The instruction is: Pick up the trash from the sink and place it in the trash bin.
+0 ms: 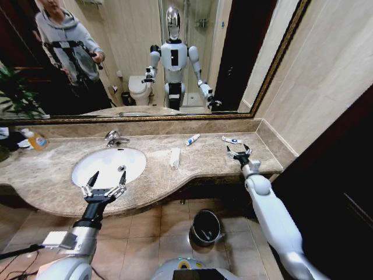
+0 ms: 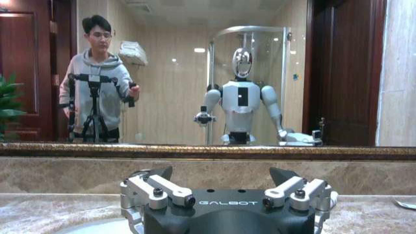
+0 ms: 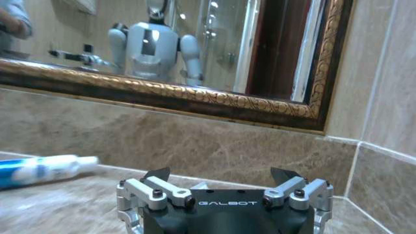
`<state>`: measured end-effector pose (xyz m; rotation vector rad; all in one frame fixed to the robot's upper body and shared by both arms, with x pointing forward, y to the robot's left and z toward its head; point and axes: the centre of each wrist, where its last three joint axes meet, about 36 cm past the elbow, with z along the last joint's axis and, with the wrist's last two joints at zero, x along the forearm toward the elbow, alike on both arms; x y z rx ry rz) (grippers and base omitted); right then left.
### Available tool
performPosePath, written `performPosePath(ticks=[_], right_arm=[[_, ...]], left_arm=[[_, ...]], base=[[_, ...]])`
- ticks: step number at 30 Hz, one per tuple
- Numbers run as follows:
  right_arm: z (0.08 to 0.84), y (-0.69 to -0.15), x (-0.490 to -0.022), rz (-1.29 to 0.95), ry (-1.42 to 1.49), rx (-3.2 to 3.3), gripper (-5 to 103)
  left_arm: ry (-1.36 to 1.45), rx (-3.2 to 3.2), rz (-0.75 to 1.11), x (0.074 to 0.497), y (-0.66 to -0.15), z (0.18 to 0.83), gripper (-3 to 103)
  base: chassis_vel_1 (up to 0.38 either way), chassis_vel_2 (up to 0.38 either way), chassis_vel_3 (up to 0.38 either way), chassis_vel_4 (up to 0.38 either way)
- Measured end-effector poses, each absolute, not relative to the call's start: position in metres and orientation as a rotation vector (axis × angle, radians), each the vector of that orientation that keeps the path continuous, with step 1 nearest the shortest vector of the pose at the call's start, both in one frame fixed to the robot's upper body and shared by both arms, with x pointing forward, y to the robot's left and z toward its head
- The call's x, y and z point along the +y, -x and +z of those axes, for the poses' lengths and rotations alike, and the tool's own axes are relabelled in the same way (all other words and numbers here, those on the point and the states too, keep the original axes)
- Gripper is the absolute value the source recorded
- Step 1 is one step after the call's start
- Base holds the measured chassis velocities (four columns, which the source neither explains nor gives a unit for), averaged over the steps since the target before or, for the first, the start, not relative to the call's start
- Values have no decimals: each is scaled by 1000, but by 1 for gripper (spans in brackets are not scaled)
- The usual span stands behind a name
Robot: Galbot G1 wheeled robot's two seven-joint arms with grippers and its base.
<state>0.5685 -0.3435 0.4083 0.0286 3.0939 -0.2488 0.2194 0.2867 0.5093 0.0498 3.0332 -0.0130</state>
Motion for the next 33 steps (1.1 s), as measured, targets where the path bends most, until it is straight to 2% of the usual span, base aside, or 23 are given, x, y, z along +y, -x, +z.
performPosePath(ticks=[7, 10, 13, 18, 33], right_arm=[[406, -615, -352, -247, -85, 3136, 100], [400, -622, -360, -243, -120, 3157, 100], [394, -619, -388, -243, -215, 3175, 100], [389, -621, -398, -224, -253, 3195, 100], [391, -648, -387, -147, -231, 3224, 100]], left_arm=[[-50, 3033, -13, 287, -219, 509, 100], [-50, 3033, -13, 287, -219, 509, 100], [-50, 3033, -13, 287, -219, 509, 100], [-50, 3033, -13, 287, -219, 509, 100], [-50, 3033, -13, 287, -219, 509, 100]], base=[[0, 0, 0, 0], [0, 0, 0, 0], [0, 0, 0, 0], [0, 0, 0, 0], [0, 0, 0, 0]])
